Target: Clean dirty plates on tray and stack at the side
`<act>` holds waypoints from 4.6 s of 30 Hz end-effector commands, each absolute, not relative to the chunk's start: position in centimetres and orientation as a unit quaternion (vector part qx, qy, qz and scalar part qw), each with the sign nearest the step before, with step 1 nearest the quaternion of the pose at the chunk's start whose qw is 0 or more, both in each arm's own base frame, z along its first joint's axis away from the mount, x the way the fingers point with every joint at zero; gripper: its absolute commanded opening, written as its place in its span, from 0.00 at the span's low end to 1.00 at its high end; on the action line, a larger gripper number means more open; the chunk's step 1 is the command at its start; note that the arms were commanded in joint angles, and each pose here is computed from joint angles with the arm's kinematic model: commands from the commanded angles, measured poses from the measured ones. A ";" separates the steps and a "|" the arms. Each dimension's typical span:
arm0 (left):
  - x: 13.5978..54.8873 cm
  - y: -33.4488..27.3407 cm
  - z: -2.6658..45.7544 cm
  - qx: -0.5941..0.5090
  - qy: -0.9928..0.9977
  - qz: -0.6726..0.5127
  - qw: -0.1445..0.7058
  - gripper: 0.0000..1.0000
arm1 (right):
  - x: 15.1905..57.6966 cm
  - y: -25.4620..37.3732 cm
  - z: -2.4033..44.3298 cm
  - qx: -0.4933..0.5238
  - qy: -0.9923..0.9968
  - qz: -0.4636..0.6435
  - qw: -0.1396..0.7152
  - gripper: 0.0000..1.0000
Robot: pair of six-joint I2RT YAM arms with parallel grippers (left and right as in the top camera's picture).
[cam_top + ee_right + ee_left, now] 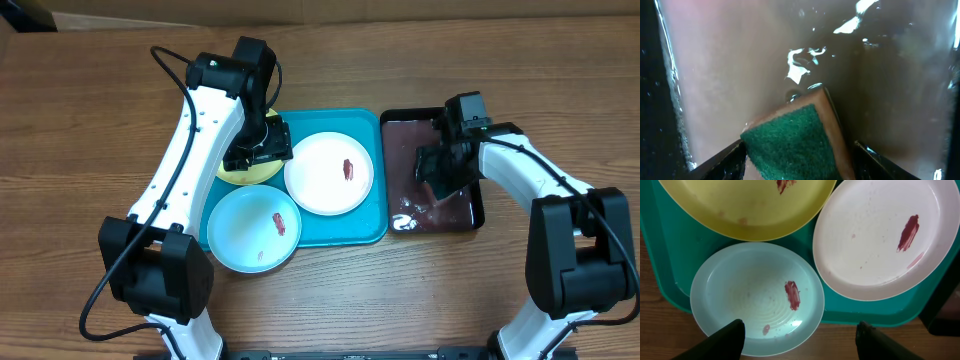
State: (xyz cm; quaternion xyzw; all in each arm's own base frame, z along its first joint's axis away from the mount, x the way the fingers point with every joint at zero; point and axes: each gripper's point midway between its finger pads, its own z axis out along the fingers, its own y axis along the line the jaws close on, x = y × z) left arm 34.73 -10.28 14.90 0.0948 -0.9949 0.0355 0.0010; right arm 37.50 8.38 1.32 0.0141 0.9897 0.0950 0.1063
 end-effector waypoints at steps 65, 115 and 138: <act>34.5 -10.6 14.6 0.093 -0.995 0.035 0.008 0.75 | 35.2 9.1 4.5 0.054 0.997 0.038 0.040 0.59; 34.4 -10.5 14.6 0.093 -0.995 0.034 0.011 0.73 | 35.6 8.2 2.4 0.109 0.991 -0.002 0.075 0.47; 34.4 -10.5 14.6 0.093 -0.995 0.034 0.011 0.73 | 37.6 9.0 9.5 0.039 0.993 0.010 0.111 0.04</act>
